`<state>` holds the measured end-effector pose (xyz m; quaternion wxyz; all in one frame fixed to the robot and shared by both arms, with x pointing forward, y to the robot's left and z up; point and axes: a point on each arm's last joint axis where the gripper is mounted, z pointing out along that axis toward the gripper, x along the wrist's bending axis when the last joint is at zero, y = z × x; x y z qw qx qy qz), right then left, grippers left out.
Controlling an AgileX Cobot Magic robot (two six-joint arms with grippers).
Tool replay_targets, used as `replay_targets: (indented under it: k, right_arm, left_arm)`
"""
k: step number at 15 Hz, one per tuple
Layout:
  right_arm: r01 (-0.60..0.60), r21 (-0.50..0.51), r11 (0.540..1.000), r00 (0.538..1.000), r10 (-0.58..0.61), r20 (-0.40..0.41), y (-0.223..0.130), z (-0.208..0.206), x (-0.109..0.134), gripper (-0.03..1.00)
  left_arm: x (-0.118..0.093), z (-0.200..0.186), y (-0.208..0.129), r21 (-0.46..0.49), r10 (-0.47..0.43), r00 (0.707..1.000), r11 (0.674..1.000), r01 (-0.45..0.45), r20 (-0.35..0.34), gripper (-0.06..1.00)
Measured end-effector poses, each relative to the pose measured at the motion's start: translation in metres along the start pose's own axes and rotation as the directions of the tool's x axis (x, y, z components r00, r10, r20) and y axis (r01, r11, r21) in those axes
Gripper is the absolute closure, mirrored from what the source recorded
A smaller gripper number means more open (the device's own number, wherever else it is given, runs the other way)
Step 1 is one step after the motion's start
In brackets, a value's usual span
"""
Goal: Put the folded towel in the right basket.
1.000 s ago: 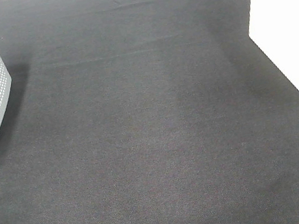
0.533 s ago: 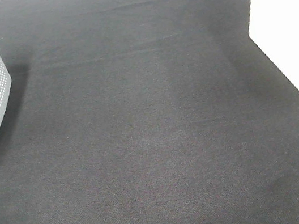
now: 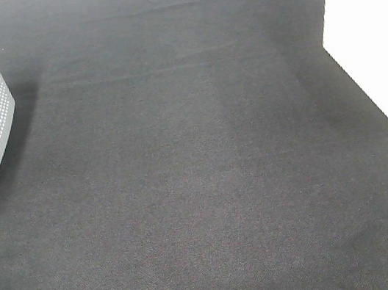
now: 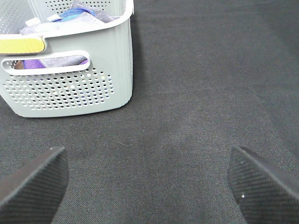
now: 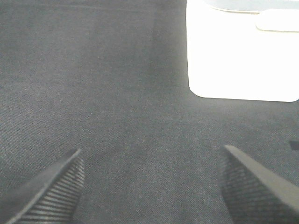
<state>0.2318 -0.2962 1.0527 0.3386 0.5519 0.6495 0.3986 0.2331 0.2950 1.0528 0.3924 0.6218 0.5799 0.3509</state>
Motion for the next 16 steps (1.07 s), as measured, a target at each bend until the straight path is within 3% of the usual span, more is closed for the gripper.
replay_targets:
  k: [7,11,16]
  right_arm:
    - [0.0,0.0,1.0,1.0,0.0,0.0,0.0,0.0,0.0,0.22]
    - [-0.044,-0.002,0.999,0.996,0.044,0.075,0.0003,0.0005,0.0011,0.22]
    - [-0.044,-0.002,0.999,0.996,0.044,0.076,0.0003,0.0005,0.0011,0.22]
  left_arm:
    - [0.0,0.0,0.0,0.0,0.0,1.0,1.0,0.0,0.0,0.07]
    - [0.0,0.0,0.0,0.0,0.0,1.0,1.0,0.0,0.0,0.07]
    - [0.0,0.0,0.0,0.0,0.0,1.0,1.0,0.0,0.0,0.07]
